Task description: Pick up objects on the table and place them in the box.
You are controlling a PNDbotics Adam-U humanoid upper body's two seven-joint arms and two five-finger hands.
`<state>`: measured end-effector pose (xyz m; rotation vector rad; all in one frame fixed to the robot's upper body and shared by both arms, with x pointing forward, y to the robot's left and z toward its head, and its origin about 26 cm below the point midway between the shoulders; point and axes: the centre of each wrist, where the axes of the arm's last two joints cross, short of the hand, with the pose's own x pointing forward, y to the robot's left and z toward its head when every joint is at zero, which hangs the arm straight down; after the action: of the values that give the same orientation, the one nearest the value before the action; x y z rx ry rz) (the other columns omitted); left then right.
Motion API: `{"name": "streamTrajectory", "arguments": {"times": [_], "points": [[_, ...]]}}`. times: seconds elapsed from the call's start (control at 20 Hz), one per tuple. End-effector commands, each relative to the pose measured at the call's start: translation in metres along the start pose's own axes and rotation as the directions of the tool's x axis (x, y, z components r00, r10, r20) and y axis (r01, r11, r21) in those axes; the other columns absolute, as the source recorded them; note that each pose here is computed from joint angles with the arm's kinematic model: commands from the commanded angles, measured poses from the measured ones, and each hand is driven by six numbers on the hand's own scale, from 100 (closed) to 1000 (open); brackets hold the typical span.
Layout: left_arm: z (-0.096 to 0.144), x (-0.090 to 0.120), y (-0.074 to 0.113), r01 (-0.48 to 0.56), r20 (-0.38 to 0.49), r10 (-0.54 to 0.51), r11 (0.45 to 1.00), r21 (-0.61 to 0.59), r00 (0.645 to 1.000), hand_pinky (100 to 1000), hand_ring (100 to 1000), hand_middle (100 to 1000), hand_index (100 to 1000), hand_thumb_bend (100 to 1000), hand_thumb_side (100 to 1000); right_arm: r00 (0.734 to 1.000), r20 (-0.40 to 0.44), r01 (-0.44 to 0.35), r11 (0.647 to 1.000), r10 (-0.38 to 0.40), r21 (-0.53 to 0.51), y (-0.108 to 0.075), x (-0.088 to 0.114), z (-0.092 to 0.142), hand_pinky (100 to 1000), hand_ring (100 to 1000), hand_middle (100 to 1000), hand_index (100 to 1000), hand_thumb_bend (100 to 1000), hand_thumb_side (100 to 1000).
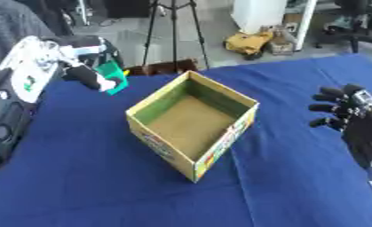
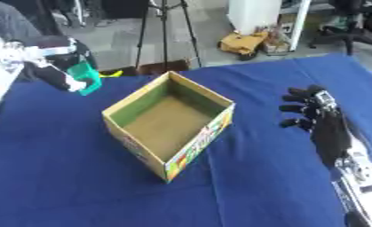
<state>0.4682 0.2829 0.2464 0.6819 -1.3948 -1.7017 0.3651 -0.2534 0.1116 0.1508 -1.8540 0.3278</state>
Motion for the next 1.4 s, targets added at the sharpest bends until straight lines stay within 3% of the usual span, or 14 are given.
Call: {"name": "streamTrajectory", "arguments": {"times": [0.05,0.3,0.5,0.65,0.9,0.95,1.0,1.05,1.1,1.15,1.25,1.3,1.4], "points": [[-0.018,0.020,0.009,0.027,0.033,-0.028,0.999,0.027,0.999,345,487,633,753,100,319,0.999,0.032,-0.012,0.999,0.011,0.034,0.004,0.010,-0.009,567,752,743,844,100,1000],[-0.047,0.043,-0.007,0.046,0.056,-0.045,0.999,-0.012,0.997,364,494,640,755,100,317,0.999,0.049,-0.012,0.996,0.008,0.085,0.014,0.016,-0.018,568,752,743,844,100,1000],[-0.054,0.046,-0.015,0.084,0.048,-0.083,0.996,-0.022,0.995,400,520,667,766,100,322,0.999,0.053,-0.012,0.995,0.007,0.094,0.015,0.017,-0.019,568,752,743,844,100,1000],[-0.066,0.053,-0.047,0.092,0.060,-0.087,0.990,-0.104,0.994,427,540,678,773,100,307,0.998,0.064,-0.013,0.994,0.006,0.105,0.018,0.020,-0.022,568,752,743,844,100,1000],[-0.074,0.058,-0.072,0.141,0.086,-0.126,0.971,-0.194,0.988,477,570,693,784,100,307,0.998,0.065,-0.012,0.994,0.005,0.107,0.018,0.020,-0.022,568,752,743,844,100,1000],[-0.075,0.057,-0.075,0.148,0.094,-0.131,0.967,-0.207,0.987,524,601,707,795,343,354,0.998,0.065,-0.011,0.994,0.004,0.107,0.018,0.020,-0.022,568,752,743,844,100,1000],[-0.075,0.057,-0.075,0.156,0.100,-0.137,0.965,-0.213,0.986,543,613,710,796,396,368,0.998,0.065,-0.011,0.994,0.004,0.106,0.018,0.020,-0.022,568,752,743,844,100,1000],[-0.073,0.057,-0.074,0.164,0.104,-0.145,0.965,-0.205,0.984,578,630,717,804,633,441,0.998,0.064,-0.010,0.994,0.004,0.105,0.018,0.020,-0.022,568,752,743,844,100,1000],[-0.072,0.056,-0.072,0.167,0.106,-0.149,0.967,-0.191,0.983,603,651,718,809,672,504,0.998,0.063,-0.010,0.995,0.003,0.104,0.017,0.020,-0.022,568,752,742,844,100,1000],[-0.070,0.056,-0.067,0.167,0.106,-0.151,0.972,-0.163,0.983,630,669,720,811,960,557,0.998,0.062,-0.009,0.995,0.003,0.102,0.017,0.019,-0.021,568,752,742,844,100,1000],[-0.064,0.056,-0.054,0.161,0.105,-0.151,0.983,-0.087,0.983,665,689,724,810,1000,644,0.998,0.059,-0.008,0.995,0.002,0.097,0.016,0.018,-0.020,568,752,743,844,100,1000],[-0.060,0.056,-0.048,0.160,0.105,-0.154,0.986,-0.047,0.982,684,704,729,809,1000,740,0.998,0.058,-0.007,0.995,0.002,0.096,0.016,0.018,-0.020,568,752,742,844,100,1000],[-0.051,0.057,-0.033,0.168,0.101,-0.171,0.985,0.035,0.980,705,719,730,806,1000,773,0.998,0.056,-0.006,0.996,0.001,0.092,0.015,0.017,-0.019,568,752,742,844,100,1000]]}}
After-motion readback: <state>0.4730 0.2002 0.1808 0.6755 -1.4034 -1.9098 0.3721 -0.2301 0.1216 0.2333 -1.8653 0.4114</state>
